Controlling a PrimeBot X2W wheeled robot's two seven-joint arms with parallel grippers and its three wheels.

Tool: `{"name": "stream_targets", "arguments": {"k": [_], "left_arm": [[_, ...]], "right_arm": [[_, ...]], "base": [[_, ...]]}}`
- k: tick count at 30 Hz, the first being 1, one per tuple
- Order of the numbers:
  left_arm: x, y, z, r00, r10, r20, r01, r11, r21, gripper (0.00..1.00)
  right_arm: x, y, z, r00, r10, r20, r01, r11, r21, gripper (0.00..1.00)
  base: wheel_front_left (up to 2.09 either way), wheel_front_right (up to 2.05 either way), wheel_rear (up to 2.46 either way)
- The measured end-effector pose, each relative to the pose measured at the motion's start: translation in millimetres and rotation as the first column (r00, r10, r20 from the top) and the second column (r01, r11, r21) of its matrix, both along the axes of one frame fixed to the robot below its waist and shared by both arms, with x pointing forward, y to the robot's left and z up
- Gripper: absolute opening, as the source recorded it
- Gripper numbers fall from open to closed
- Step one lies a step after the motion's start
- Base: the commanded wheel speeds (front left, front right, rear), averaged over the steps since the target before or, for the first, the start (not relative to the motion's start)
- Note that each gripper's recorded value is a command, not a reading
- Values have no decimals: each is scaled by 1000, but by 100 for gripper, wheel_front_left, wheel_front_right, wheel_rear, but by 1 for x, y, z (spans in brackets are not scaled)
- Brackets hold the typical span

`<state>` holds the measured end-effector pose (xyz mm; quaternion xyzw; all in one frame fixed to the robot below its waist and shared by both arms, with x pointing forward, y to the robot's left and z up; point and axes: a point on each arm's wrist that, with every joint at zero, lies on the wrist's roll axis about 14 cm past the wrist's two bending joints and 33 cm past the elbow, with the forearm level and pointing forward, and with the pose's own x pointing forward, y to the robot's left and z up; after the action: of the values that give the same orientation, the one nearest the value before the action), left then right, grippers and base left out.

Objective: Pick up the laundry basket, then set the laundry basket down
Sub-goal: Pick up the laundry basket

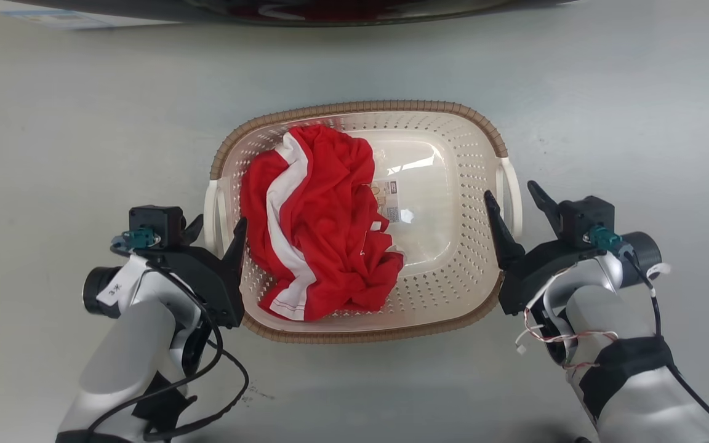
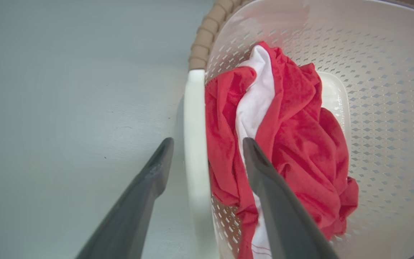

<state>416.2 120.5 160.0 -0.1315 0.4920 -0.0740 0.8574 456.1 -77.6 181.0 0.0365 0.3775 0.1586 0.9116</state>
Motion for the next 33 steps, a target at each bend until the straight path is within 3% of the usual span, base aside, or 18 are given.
{"name": "stream_targets", "arguments": {"k": [12,13,14,15,33], "left_arm": [[11,0,-9,999,-7,-34,7,1000,5,99],[11,-1,-9,999,-10,-37,10,1000,4,81],[11,-3,-10,999,-15,-46,15,1000,1,1],[11,-4,-10,998,-18,-54,18,1000,-3,0],[5,-4,-3,995,-7,-97,8,1000,5,0]], "right_arm": [[5,8,-15,997,48,-57,-48,999,0,100],[4,7,-18,996,42,-74,-42,999,-3,100],[1,6,-20,995,38,-95,-38,999,-1,36],[-2,6,-22,993,40,-108,-40,999,1,0],[-13,3,-21,977,25,-210,-23,1000,9,0]], "base": [[0,0,0],[0,0,0],[0,0,0],[0,0,0],[0,0,0]]}}
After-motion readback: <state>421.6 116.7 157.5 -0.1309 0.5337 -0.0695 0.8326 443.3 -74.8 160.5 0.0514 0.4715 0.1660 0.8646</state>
